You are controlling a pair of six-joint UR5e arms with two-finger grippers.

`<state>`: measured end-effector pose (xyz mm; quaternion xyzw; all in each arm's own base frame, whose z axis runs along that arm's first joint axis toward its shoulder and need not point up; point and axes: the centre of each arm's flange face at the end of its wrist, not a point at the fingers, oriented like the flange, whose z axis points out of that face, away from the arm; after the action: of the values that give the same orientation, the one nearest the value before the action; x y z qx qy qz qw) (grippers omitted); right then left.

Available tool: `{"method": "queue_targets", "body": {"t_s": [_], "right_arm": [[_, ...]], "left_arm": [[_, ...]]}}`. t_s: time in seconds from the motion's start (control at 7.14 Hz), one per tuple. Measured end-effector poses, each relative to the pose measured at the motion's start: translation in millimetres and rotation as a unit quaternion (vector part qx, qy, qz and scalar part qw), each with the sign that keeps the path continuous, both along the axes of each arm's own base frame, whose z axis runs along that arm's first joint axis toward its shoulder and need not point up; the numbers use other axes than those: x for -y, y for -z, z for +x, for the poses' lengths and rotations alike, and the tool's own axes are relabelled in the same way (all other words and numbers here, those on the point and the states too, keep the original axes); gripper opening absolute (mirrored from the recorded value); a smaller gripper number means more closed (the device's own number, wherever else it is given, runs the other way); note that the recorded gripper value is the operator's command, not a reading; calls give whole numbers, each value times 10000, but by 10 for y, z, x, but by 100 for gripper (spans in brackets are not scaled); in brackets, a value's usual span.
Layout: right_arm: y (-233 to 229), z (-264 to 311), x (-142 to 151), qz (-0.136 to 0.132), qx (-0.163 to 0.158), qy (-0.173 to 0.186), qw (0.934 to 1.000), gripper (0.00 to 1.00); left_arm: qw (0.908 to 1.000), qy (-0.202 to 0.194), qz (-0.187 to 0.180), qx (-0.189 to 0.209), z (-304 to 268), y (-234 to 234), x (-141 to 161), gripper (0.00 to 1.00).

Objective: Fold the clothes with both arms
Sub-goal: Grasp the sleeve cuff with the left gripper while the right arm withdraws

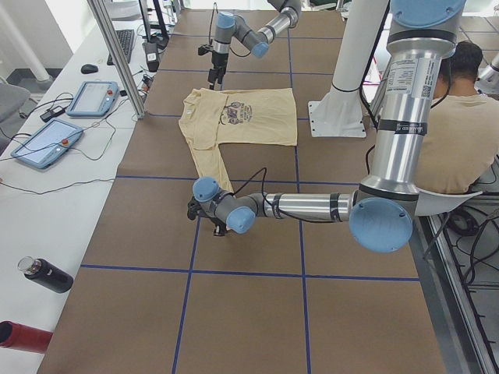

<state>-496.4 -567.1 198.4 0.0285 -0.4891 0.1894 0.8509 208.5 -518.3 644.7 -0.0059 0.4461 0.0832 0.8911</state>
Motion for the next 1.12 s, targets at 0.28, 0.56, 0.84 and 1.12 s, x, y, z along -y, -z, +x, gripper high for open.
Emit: {"method": "queue_targets", "body": {"t_s": [0.28,0.56,0.84,1.12], "right_arm": [[-5,-13,-8,-2,-4,5,10000,99],[8,-17,-16,-4,7,4,10000,99],[-33,70,-62,29,32,25,10000,99],[-377,500,-148,144,-3,128,9998,99]], "left_arm": [[10000,4,8,-2,0,11,2,0],[9999,84,42,-79,20,197,35,0],[9987,405,4,-306,62,773,97,0],[9944,766,-279,-667,468,1705,339,0]]}}
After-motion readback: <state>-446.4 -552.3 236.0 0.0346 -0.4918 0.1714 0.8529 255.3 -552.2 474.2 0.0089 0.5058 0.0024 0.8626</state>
